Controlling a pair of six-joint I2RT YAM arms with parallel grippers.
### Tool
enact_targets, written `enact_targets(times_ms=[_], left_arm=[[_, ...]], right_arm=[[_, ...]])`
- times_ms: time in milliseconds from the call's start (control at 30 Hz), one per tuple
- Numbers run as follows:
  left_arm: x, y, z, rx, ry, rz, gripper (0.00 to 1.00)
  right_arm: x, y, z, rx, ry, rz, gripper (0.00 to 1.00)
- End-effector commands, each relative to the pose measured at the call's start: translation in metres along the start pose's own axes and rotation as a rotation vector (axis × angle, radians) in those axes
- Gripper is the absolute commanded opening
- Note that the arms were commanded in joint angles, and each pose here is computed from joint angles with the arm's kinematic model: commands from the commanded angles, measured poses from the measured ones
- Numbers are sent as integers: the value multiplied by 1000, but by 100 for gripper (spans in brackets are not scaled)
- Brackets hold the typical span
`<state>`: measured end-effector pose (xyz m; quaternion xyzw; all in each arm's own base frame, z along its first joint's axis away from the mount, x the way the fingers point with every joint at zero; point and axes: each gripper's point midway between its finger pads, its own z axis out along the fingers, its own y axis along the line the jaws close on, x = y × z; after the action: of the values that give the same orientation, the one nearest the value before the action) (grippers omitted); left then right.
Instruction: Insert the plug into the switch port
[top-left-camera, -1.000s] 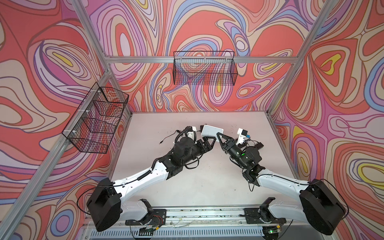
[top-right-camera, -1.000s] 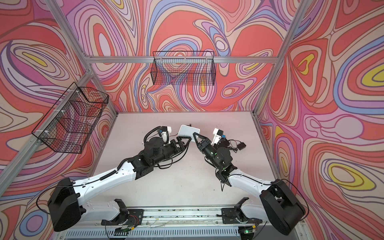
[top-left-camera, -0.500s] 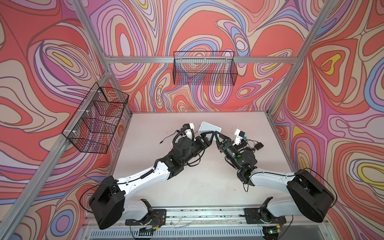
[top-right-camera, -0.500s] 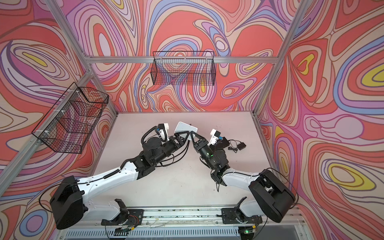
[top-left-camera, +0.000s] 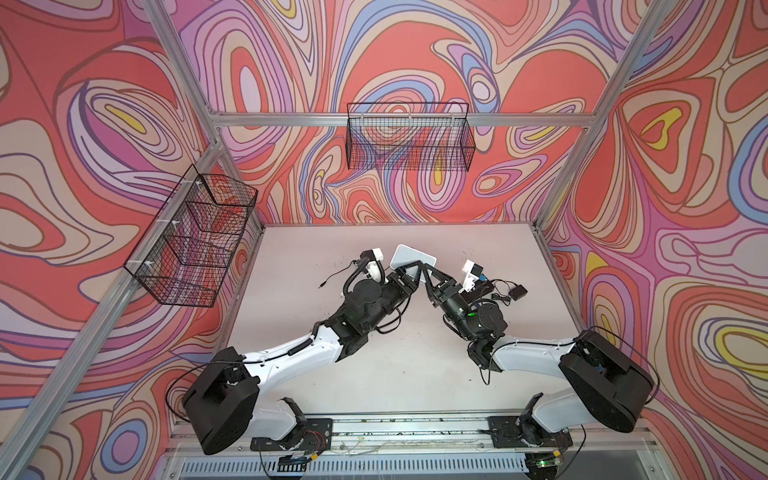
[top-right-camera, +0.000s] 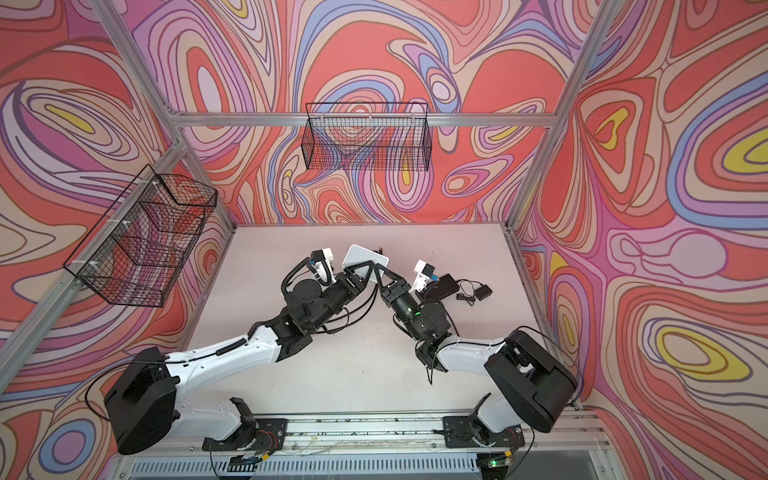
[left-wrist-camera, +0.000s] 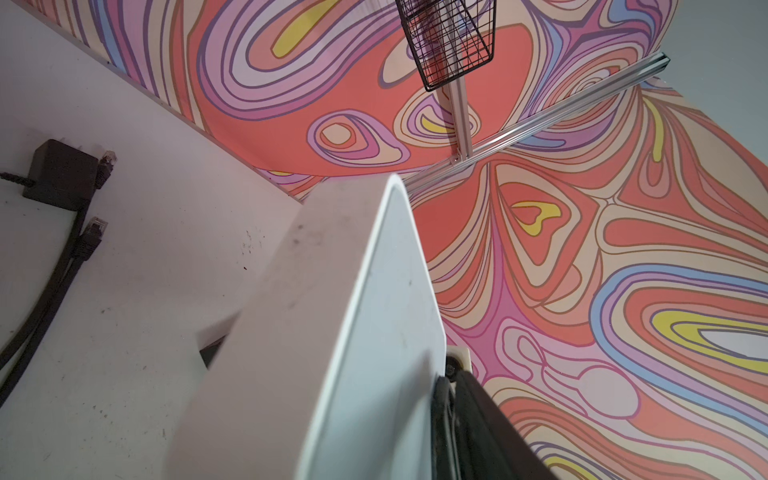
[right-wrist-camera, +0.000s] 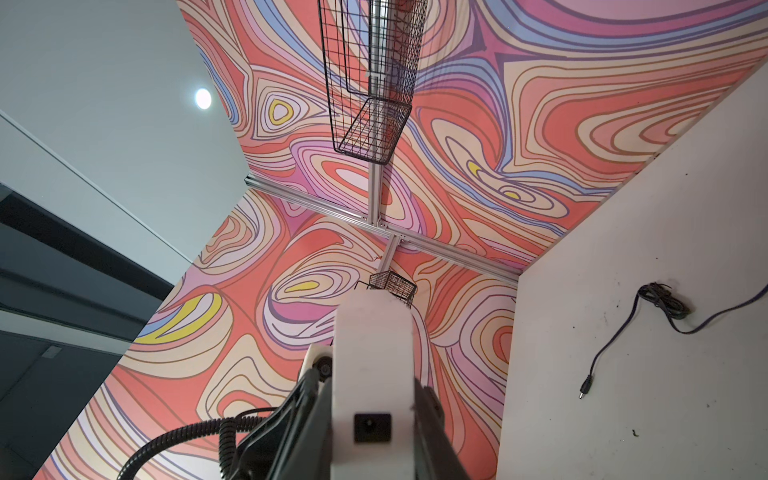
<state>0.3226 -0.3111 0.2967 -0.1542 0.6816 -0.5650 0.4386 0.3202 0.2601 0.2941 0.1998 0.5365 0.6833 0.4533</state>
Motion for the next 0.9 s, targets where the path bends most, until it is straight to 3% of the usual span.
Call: enact_targets(times_ms=[0, 867], left_arm=[[-19, -21, -4, 87, -77, -33, 52], [-17, -14, 1, 120, -99, -84, 42]], right_arm=[[2, 15, 4, -44, 4, -1, 0], [17, 11, 7, -53, 15, 5, 0]])
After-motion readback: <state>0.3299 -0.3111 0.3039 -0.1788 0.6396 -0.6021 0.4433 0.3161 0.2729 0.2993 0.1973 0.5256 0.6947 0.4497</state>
